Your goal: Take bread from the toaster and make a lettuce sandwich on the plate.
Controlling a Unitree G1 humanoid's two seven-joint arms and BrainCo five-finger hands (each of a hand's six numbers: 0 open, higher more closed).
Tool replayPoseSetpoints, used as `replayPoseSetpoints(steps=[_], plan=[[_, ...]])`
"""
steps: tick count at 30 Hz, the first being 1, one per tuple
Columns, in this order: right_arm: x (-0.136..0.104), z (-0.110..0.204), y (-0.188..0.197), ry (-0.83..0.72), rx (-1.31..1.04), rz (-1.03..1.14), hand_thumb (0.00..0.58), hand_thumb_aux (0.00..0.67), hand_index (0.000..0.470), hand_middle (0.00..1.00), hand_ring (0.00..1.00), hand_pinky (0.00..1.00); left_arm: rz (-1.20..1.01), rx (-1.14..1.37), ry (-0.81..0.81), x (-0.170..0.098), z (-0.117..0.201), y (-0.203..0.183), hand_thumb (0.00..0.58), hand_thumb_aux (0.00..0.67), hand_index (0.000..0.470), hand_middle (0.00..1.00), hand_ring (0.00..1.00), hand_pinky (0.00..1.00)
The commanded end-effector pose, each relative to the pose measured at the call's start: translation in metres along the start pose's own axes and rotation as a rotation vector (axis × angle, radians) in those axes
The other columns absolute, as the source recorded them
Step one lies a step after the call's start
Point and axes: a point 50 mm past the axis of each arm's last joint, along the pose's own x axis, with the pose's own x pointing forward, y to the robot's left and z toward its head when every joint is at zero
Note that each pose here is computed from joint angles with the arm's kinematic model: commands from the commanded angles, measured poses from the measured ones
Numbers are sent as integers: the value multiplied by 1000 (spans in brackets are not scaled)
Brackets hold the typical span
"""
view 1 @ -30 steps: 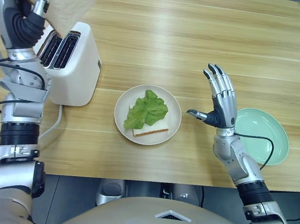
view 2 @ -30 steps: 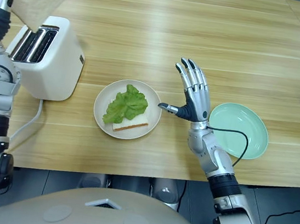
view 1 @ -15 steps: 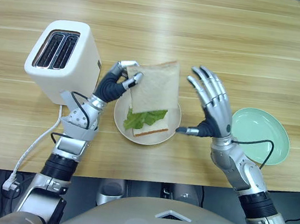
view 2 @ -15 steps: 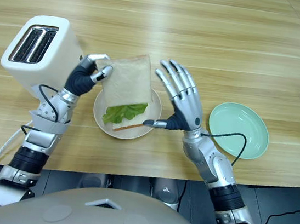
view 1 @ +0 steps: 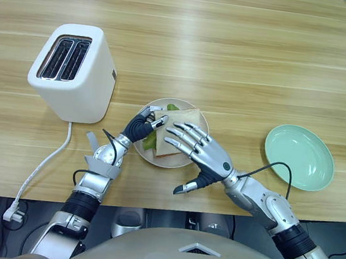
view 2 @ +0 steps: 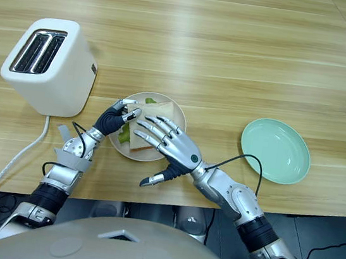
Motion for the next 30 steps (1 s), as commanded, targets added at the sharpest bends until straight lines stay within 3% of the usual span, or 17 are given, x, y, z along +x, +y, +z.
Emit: replayPoseSetpoints(steps=[1, 9, 14, 25, 30], plan=[[-14, -1, 13, 28, 54, 119, 0, 0, 0, 0, 0, 0, 48, 32, 66, -3, -15, 7, 580, 670, 460, 1000, 1000, 1000], [-37, -11, 47, 109, 132, 446, 0, 0, 0, 0, 0, 0, 36, 70, 102, 2, -22, 5, 580, 670, 460, 1000, 1000, 1000], [-38, -11, 54, 122, 168, 566, 0, 0, 0, 0, 0, 0, 54, 96, 122, 3, -23, 7, 580, 670, 460, 1000, 1000, 1000], [-20, -7, 39, 86, 159, 468, 0, 0, 0, 0, 0, 0, 30, 95, 164, 5, -27, 3, 580, 670, 460, 1000, 1000, 1000], [-21, 11, 4, -55, 211, 399, 0, 0, 0, 0, 0, 0, 39, 94, 190, 6, -30, 4, 580, 670, 460, 1000, 1000, 1000]])
